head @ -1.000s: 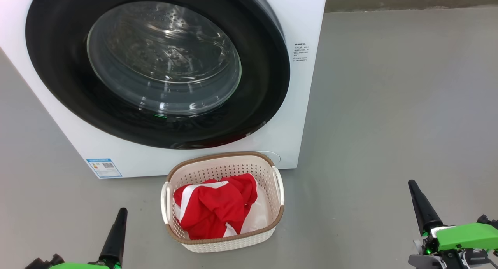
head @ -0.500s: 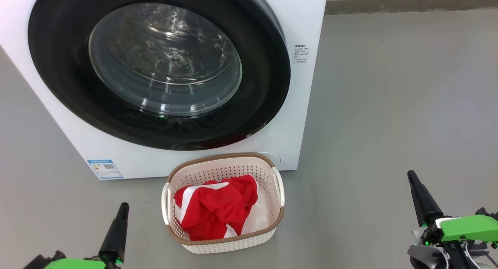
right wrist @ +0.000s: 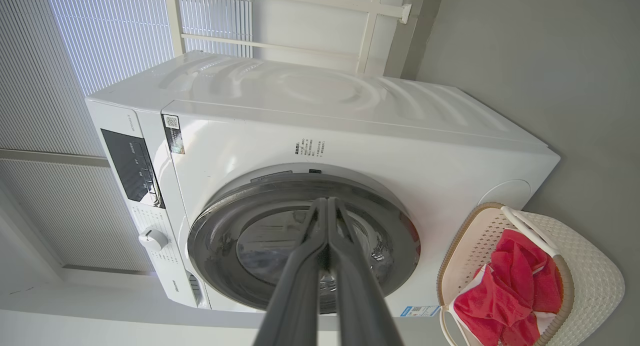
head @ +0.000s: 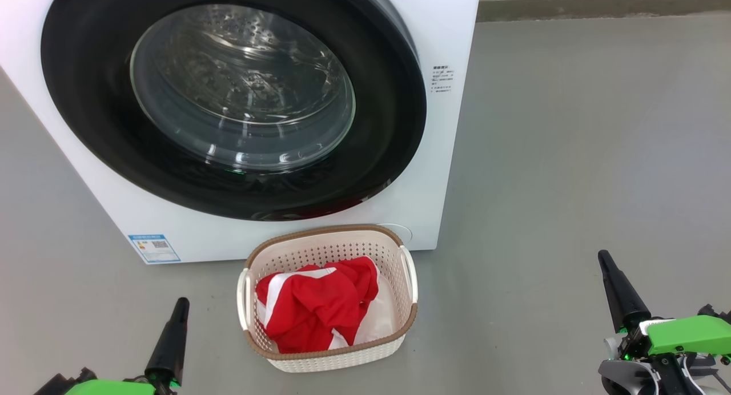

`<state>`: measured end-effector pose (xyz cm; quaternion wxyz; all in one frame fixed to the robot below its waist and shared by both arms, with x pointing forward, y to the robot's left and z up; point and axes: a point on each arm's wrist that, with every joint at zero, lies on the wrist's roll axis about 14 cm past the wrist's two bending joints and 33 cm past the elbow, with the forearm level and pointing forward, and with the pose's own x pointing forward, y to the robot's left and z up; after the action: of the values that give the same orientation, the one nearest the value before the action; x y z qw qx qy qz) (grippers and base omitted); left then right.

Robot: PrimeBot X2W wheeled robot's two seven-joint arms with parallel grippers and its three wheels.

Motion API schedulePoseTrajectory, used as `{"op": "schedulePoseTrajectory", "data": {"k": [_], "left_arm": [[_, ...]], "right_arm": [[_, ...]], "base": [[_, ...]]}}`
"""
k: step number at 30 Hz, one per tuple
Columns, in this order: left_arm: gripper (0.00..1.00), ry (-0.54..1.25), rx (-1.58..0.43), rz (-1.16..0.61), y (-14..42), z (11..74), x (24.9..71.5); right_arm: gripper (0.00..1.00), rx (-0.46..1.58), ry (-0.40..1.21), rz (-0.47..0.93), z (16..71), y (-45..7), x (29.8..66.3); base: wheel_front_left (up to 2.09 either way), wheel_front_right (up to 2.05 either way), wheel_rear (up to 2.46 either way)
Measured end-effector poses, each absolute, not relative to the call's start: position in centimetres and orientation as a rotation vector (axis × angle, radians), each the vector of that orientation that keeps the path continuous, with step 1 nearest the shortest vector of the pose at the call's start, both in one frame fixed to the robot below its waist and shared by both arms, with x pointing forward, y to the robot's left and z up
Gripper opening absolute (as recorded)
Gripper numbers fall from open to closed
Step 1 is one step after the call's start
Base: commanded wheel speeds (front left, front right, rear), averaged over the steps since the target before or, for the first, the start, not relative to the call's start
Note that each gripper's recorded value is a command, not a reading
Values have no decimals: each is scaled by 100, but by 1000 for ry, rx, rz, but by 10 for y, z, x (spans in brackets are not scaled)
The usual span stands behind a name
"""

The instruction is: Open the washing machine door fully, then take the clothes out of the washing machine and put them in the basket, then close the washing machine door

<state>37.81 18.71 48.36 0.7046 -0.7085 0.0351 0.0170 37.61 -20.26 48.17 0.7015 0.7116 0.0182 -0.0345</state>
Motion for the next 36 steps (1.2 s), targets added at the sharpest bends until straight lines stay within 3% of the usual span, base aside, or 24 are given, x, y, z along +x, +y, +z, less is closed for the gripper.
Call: {"op": "schedulePoseTrajectory", "data": {"k": [36], "left_arm": [[0, 78, -1576, 38, 187, 484, 378]], "right_arm": [[0, 1585, 42, -75, 482, -203, 376]], "base": [[0, 0, 0]]}}
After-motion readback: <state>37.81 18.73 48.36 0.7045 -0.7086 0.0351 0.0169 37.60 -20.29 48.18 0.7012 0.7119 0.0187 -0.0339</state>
